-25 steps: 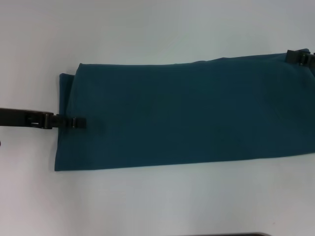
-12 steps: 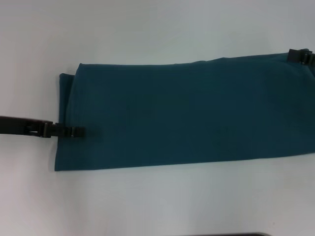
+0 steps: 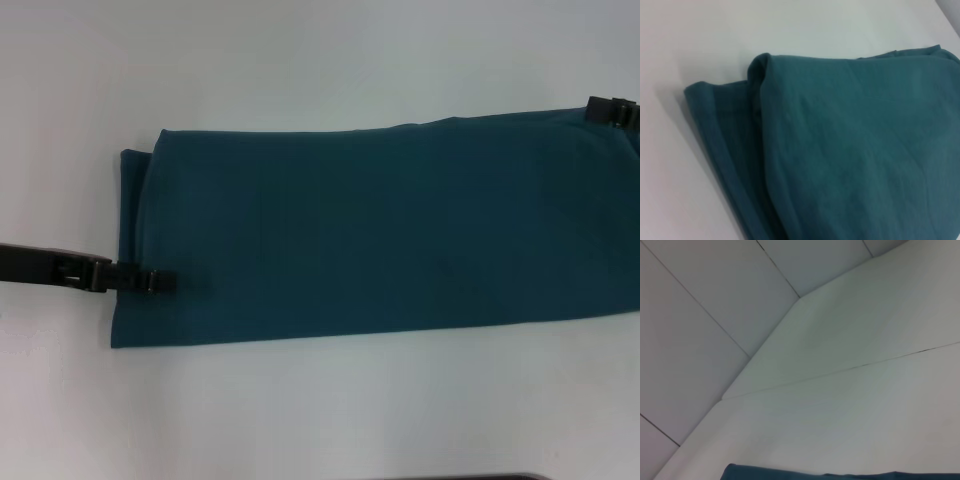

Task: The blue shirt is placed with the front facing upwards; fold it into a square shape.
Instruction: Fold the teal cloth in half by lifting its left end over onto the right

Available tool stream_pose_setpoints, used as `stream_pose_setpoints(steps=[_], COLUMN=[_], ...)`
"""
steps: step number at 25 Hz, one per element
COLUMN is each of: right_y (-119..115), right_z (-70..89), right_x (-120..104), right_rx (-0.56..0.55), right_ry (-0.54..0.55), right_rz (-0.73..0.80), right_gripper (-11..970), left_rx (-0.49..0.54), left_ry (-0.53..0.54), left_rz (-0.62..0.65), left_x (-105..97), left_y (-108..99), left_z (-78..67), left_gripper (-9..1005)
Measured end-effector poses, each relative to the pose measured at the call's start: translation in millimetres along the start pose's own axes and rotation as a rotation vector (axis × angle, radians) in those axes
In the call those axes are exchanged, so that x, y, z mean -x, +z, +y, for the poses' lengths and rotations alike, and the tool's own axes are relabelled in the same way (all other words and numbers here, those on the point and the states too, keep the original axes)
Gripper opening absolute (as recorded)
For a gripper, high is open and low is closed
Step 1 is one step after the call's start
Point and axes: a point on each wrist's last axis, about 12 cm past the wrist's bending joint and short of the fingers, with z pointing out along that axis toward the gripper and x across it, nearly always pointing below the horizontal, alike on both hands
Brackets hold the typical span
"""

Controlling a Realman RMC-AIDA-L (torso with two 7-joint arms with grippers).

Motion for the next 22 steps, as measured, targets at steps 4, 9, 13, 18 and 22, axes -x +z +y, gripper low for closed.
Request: stream_pose_setpoints(steps=[4, 9, 13, 18, 22], right_y=[0, 0, 0, 1, 1], right_z=[-0.1, 0.1, 0.2, 0.5, 0.4], right_x=[0, 0, 1, 1, 2], right_rx=[-0.001, 0.001, 0.001, 0.003, 0.003], right_ry=[0.000, -0.001, -0.001, -0.003, -0.002], right_rz=[0.000, 0.000, 0.000, 0.000, 0.000], right_gripper=[884, 884, 884, 882, 882], left_rx=[-0.004, 0.014, 0.037, 0.046, 0.011], left_ry=[0.002, 0.008, 0.018, 0.027, 0.040], left_rz=[0.003, -0.008, -0.021, -0.030, -0.013], left_x=[0, 3, 6, 11, 12], left_y=[0, -1, -5, -8, -8], left_z=[-0.7, 0.7, 2.6, 2.2, -3.2], left_gripper=[825, 825, 824, 824, 824])
